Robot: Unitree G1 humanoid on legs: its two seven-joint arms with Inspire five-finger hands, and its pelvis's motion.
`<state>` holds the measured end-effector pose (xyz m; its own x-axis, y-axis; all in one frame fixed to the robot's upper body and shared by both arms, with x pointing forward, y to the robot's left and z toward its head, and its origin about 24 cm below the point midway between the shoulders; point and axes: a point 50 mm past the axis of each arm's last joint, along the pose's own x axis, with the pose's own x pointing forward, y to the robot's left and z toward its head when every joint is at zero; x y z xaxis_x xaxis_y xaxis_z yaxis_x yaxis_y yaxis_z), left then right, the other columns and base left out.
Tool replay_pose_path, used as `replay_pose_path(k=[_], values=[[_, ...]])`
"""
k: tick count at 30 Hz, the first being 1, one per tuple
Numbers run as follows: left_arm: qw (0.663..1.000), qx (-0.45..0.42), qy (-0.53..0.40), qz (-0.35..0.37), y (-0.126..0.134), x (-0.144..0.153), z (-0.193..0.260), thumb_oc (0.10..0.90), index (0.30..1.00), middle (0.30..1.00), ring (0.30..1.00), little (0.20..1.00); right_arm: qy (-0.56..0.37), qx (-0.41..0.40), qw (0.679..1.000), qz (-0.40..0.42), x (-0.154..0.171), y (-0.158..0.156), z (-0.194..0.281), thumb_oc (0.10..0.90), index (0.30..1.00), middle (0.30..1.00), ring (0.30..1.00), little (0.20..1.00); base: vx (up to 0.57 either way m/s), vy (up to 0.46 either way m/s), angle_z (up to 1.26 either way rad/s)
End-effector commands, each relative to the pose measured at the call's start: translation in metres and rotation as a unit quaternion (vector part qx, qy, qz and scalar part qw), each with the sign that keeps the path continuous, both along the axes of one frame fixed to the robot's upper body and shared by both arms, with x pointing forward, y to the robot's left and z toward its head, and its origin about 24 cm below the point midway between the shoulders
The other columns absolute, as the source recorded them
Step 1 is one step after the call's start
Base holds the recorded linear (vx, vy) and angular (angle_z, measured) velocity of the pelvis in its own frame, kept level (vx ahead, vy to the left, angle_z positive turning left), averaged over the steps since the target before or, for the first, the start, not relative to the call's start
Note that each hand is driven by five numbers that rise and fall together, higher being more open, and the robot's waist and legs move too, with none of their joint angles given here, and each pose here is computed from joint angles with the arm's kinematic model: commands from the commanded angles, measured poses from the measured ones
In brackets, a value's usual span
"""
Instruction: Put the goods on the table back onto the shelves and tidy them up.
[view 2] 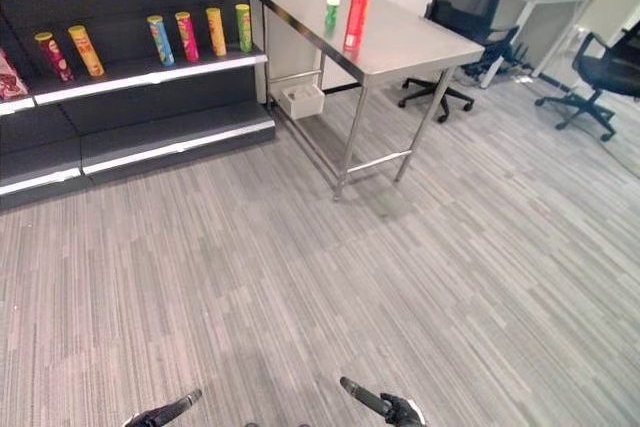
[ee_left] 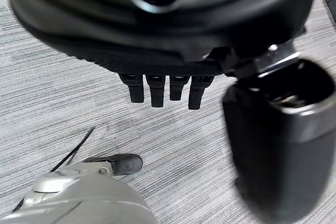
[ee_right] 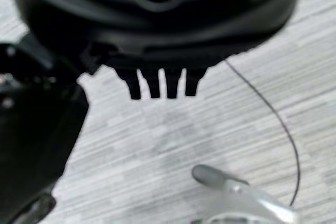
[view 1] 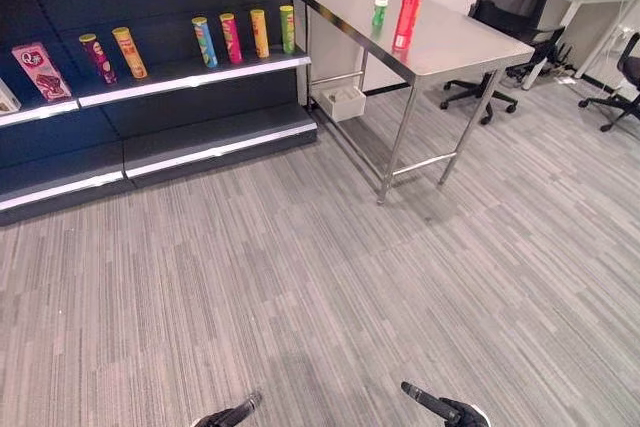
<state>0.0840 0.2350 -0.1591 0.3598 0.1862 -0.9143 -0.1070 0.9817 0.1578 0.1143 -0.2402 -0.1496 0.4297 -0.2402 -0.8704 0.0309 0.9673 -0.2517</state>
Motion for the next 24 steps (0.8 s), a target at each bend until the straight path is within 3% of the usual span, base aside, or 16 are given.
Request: replay_pose_path(k=[1, 24], values=[[0.998, 0.008, -0.066, -0.014, 0.004, 0.036, 0.012, 0.8, 0.9, 0.9, 0.9, 0.9, -0.068, -0.032, 0.997, 0.009, 0.029, -0.017, 0.019, 0.8, 0.9, 0.9, 0.9, 0.9, 0.02, -0.012, -0.04], [0.995, 0.01, -0.094, -0.008, 0.002, 0.056, 0.018, 0.8, 0.9, 0.9, 0.9, 0.9, -0.012, -0.04, 0.998, 0.054, 0.013, -0.015, 0.009, 0.8, 0.9, 0.9, 0.9, 0.9, 0.0, -0.058, 0.01]])
